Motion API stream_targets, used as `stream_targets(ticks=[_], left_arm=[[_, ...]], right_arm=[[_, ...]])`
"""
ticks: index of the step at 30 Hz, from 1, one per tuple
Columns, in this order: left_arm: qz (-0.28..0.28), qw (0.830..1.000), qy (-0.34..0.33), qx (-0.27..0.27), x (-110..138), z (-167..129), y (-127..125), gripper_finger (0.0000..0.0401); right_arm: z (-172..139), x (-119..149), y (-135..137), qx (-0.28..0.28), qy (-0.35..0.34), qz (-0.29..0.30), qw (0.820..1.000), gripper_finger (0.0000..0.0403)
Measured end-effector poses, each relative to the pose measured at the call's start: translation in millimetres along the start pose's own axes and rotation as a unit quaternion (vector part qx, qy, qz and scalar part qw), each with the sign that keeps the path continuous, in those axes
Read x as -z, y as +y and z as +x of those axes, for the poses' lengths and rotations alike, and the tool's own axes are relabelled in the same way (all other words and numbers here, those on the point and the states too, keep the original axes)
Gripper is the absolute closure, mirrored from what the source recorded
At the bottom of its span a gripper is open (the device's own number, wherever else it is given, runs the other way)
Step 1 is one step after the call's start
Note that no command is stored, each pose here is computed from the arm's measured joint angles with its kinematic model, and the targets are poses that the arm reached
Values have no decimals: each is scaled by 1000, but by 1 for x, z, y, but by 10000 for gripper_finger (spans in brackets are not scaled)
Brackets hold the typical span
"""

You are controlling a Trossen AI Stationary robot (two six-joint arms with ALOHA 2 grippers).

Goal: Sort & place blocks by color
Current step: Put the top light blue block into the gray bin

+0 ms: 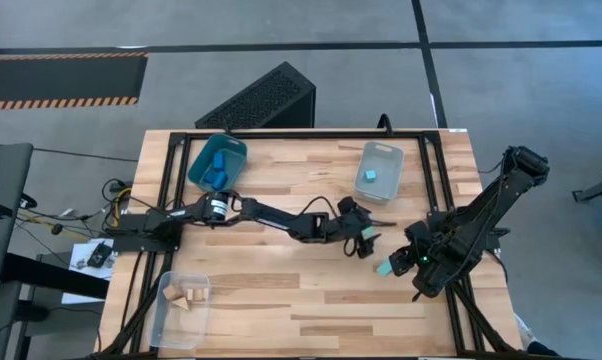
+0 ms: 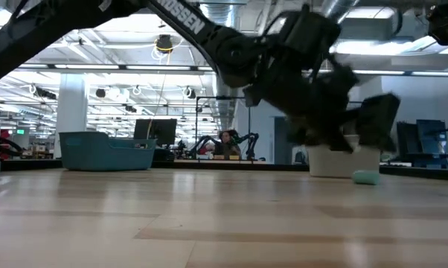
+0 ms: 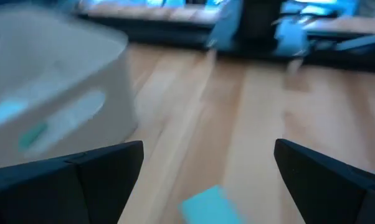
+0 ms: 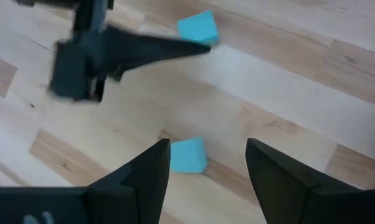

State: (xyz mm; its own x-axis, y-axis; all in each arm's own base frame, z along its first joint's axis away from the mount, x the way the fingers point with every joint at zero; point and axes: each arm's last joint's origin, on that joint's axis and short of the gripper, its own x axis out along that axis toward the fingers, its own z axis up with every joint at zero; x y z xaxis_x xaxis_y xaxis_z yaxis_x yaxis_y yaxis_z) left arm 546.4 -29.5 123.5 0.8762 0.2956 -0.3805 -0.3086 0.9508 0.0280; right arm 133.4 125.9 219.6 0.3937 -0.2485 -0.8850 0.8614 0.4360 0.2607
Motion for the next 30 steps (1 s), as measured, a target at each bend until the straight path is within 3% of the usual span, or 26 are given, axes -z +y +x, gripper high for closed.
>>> stream_targets(ticks=[5,15,30], left_arm=[[-44,997,63,6,21,10,15,46],[-47,996,73,24,25,13,17,51],[-54,994,92,29,33,15,16,139]], right_arm=[[0,0,0,1,-1,0,1000,171],[0,0,-1,1,-4,-1,1000,171],[0,-1,-1,0,-11,-2,1000,171]])
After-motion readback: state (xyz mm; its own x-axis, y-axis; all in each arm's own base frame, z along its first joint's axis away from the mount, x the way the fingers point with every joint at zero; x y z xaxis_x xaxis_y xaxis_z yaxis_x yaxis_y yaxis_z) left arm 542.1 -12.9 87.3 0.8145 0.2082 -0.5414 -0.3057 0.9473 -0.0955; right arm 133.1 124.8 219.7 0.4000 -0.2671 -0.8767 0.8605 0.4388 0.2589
